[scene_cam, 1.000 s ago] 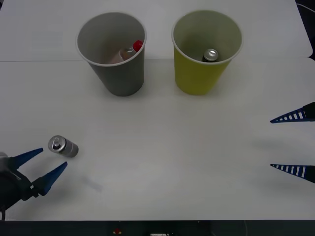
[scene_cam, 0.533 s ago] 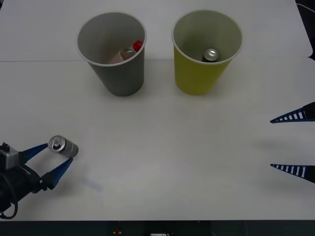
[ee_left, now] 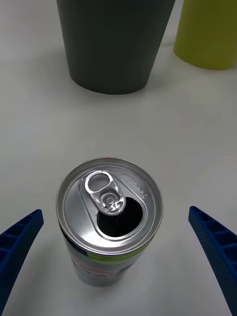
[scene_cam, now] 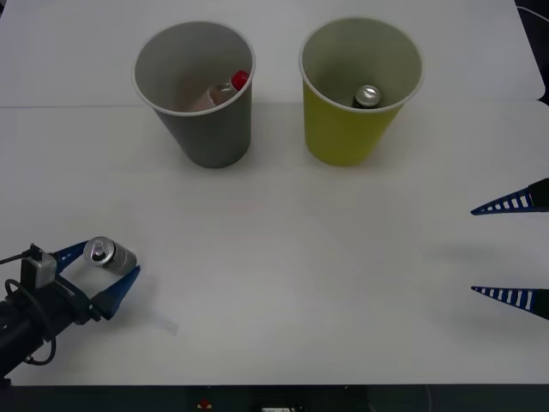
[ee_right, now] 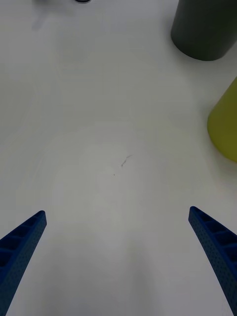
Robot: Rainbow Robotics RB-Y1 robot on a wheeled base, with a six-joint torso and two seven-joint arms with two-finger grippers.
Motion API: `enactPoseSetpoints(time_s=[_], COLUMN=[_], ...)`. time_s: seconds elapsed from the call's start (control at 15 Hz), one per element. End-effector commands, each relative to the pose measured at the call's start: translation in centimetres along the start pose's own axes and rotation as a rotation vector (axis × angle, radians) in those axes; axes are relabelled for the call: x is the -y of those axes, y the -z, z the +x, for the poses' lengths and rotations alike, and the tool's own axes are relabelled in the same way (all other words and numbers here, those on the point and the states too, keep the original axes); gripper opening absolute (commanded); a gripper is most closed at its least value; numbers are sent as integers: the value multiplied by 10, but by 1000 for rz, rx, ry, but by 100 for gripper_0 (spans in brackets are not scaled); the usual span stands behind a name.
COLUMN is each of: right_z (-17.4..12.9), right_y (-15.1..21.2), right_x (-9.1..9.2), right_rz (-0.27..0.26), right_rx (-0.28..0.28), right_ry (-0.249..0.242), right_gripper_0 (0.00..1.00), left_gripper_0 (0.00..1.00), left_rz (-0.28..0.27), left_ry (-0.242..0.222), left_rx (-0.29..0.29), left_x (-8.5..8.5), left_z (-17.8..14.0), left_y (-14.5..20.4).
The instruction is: Put the can into the green bin and the plastic bottle into the gray bin
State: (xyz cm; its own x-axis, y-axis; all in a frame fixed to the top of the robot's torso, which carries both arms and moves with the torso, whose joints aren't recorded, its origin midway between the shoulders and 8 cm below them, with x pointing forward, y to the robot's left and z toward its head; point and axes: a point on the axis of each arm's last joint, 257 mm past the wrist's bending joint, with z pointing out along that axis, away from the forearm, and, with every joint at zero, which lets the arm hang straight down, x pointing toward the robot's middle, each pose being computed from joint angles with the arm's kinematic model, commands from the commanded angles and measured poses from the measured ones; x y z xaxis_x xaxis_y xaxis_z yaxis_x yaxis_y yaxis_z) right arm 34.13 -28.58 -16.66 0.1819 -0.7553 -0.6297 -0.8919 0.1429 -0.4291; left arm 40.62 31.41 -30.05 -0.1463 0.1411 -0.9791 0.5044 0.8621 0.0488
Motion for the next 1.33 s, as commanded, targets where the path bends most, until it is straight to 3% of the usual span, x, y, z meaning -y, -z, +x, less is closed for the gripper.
enactPoseSetpoints(time_s=[0.07, 0.33, 0.4, 0.47, 0.53, 1.33], right_z=[0, 0, 0, 0, 0, 0], right_y=[0, 0, 0, 0, 0, 0], right_x=[0, 0, 0, 0, 0, 0], right_rz=[0, 0, 0, 0, 0, 0], right_rx=[0, 0, 0, 0, 0, 0], right_ry=[0, 0, 0, 0, 0, 0], right_gripper_0=[100, 100, 100, 100, 100, 100], left_gripper_0=[100, 100, 71, 27, 0, 0], left_rz=[-1, -1, 2, 3, 2, 27], left_ry=[-7, -28, -26, -28, -29, -50], left_rx=[16, 23, 22, 23, 22, 38], left_x=[-2, -3, 0, 0, 0, 7], left_z=[2, -1, 0, 0, 0, -13], left_y=[-11, -19, -20, -21, -20, -24])
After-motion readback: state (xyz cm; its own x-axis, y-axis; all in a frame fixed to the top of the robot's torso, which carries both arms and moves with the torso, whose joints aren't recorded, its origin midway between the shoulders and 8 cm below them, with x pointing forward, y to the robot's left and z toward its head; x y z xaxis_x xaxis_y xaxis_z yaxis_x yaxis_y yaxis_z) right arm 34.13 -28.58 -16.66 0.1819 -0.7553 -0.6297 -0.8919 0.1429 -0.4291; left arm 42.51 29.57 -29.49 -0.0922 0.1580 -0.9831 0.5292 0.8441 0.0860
